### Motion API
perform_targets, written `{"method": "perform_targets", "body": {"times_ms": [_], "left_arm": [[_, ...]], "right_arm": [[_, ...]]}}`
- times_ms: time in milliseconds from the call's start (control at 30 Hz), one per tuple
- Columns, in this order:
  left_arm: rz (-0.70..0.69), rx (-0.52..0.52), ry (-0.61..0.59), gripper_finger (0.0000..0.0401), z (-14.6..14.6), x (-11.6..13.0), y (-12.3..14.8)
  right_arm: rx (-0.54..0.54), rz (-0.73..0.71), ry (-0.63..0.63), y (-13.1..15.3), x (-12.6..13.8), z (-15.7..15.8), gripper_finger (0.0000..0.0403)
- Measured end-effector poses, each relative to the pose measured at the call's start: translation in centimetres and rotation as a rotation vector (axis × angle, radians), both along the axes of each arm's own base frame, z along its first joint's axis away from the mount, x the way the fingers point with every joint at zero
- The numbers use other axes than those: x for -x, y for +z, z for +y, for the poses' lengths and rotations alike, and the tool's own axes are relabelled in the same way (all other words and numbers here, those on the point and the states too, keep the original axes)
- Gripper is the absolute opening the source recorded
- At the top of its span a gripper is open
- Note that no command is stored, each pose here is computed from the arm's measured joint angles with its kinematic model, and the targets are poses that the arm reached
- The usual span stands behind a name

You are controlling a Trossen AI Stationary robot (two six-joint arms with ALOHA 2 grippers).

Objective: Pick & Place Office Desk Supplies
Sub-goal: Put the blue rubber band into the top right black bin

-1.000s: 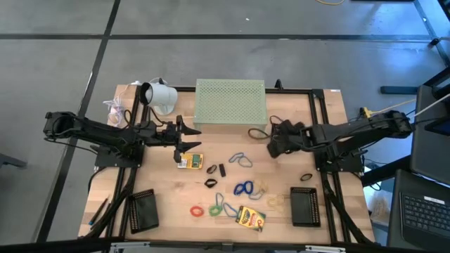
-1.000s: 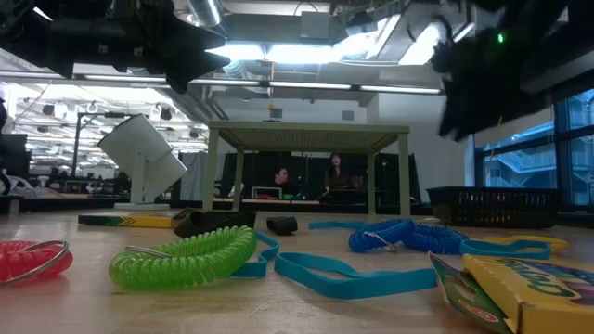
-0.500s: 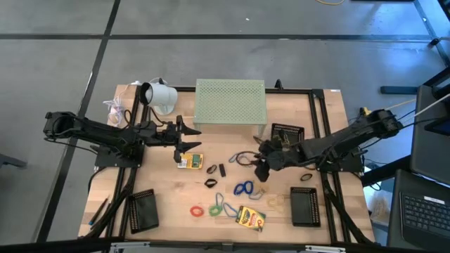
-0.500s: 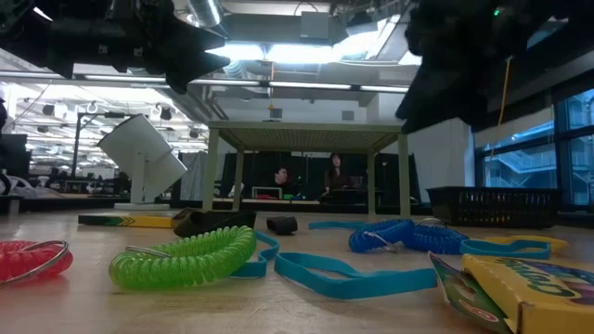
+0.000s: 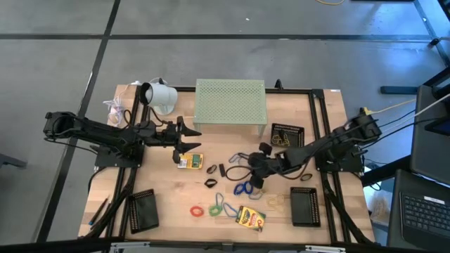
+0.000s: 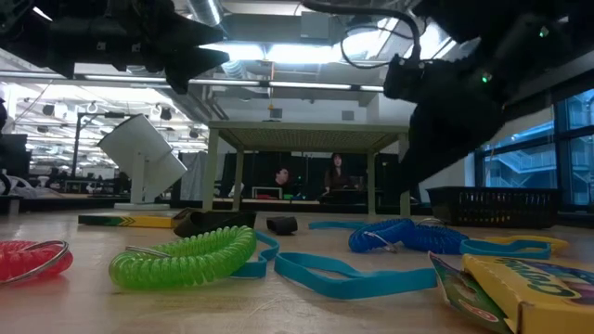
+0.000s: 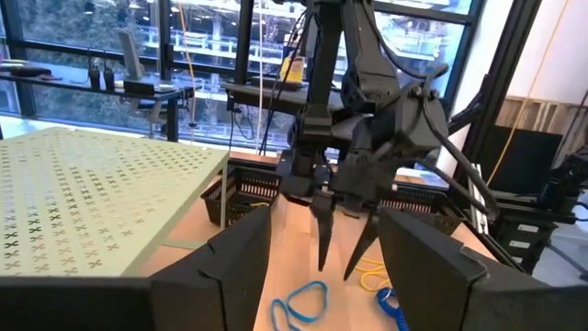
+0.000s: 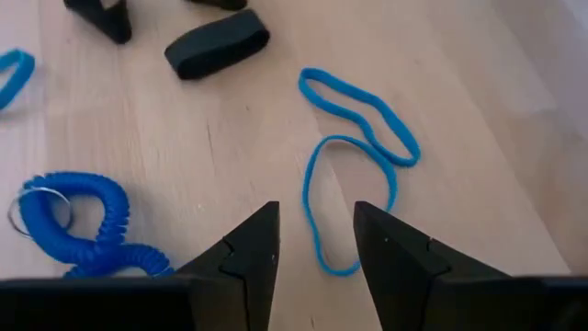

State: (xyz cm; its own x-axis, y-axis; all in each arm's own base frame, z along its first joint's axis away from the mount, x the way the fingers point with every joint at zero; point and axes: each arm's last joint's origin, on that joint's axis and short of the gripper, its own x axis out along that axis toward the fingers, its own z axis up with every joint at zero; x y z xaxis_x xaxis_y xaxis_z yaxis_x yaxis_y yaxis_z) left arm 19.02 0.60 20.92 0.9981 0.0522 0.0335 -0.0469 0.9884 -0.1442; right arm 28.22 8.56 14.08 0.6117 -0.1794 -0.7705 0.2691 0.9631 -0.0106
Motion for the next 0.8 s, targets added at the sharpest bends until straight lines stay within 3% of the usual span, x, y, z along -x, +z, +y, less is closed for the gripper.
{"method": "perform_targets", "body": {"times_ms": [533, 800], "left_arm": [[0.006, -0.044, 0.007, 0.0198, 0.0, 0.0, 0.0], [0.008, -0.043, 0.007, 0.0198, 0.0, 0.0, -0.1]], "right_arm": [[-0.006, 0.002, -0.035, -2.3, -1.3, -0.6, 0.0144], [-0.077, 0.012, -0.034, -3.4, -1.7, -0.5, 0.0144]]}}
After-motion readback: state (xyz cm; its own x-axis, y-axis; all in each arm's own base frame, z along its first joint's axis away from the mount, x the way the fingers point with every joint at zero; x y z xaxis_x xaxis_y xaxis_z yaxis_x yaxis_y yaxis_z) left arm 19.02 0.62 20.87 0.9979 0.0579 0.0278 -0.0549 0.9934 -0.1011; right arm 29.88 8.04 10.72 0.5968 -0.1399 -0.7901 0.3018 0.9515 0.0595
